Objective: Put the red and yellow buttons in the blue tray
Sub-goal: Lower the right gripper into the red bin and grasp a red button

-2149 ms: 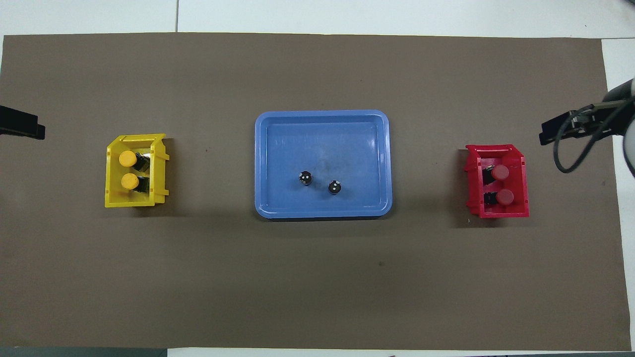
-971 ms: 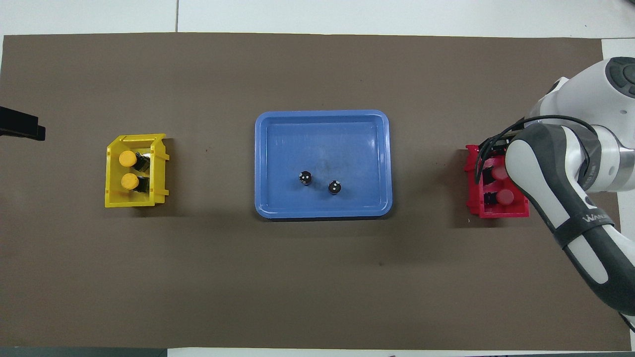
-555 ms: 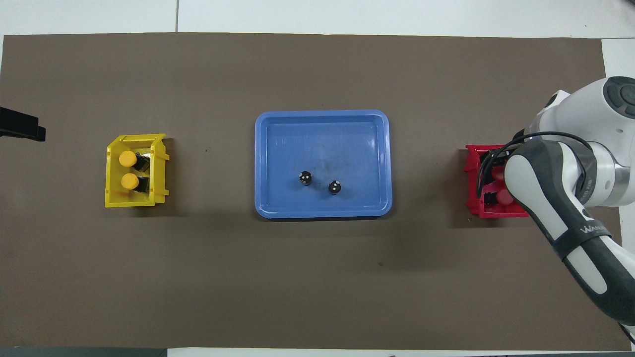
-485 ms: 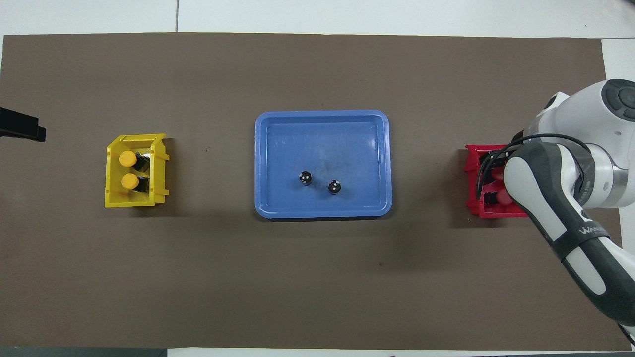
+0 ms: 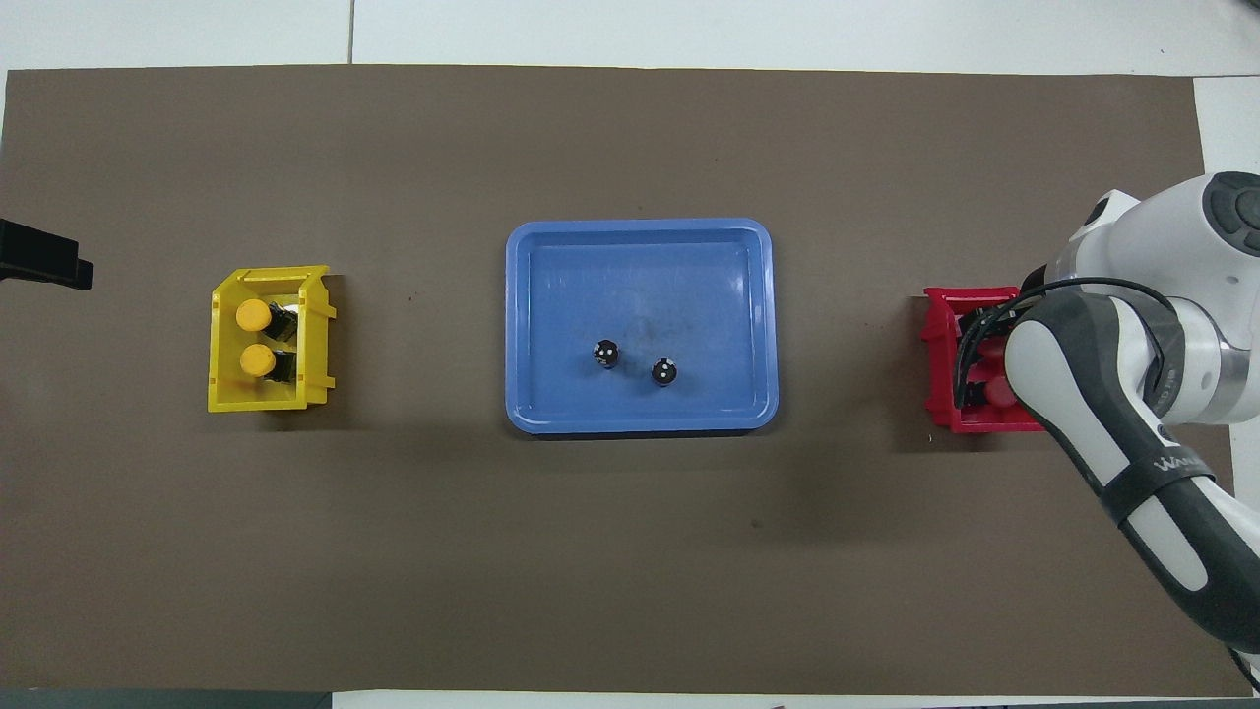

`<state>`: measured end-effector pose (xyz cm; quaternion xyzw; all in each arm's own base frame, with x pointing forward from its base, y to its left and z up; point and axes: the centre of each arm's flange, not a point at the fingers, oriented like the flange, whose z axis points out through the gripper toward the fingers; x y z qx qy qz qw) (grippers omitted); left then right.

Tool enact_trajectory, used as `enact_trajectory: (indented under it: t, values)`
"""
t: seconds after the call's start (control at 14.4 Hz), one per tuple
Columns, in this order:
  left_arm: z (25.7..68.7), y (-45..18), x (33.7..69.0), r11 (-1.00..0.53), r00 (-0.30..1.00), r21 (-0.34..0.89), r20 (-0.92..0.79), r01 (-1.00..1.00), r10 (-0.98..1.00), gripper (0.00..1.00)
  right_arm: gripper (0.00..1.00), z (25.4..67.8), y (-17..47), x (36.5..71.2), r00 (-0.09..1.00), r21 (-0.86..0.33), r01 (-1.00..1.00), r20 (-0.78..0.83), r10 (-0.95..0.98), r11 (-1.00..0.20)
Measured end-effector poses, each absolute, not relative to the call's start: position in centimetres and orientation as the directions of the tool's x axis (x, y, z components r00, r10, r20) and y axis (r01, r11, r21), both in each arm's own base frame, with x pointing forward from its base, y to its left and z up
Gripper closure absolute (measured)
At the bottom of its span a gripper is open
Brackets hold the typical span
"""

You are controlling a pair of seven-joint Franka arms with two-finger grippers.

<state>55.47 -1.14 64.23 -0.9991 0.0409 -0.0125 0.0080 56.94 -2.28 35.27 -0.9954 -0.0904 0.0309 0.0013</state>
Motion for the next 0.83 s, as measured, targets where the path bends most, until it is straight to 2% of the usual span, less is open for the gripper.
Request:
enact_trajectory:
  t: [0.21, 0.28, 0.35, 0.49, 0.62, 0.83]
  values:
    - [64.28, -1.13, 55.44, -0.997, 0.996, -0.017, 0.025, -0.082, -0.082, 0.0, 0.36, 35.0, -2.25, 56.76, 0.982, -0.008, 0.18, -0.06, 0.181, -0.984]
    - [64.3, -1.13, 55.43, -0.997, 0.996, -0.017, 0.026, -0.082, -0.082, 0.0, 0.41, 35.04, -2.24, 56.73, 0.982, -0.008, 0.18, -0.059, 0.181, -0.984]
    - [64.3, -1.13, 55.43, -0.997, 0.996, -0.017, 0.026, -0.082, -0.082, 0.0, 0.41, 35.11, -2.23, 56.69, 0.982, -0.008, 0.181, -0.058, 0.181, -0.984]
    - [64.3, -1.13, 55.43, -0.997, 0.996, -0.017, 0.026, -0.082, -0.082, 0.0, 0.56, 35.24, -2.2, 56.65, 0.982, -0.007, 0.181, -0.056, 0.181, -0.983]
    - [64.3, -1.13, 55.43, -0.997, 0.996, -0.017, 0.026, -0.082, -0.082, 0.0, 0.59, 35.22, -2.18, 56.63, 0.982, -0.008, 0.182, -0.057, 0.182, -0.983]
    - [64.3, -1.13, 55.43, -0.997, 0.996, -0.017, 0.026, -0.082, -0.082, 0.0, 0.59, 35.35, -2.05, 56.68, 0.981, -0.007, 0.184, -0.055, 0.184, -0.983]
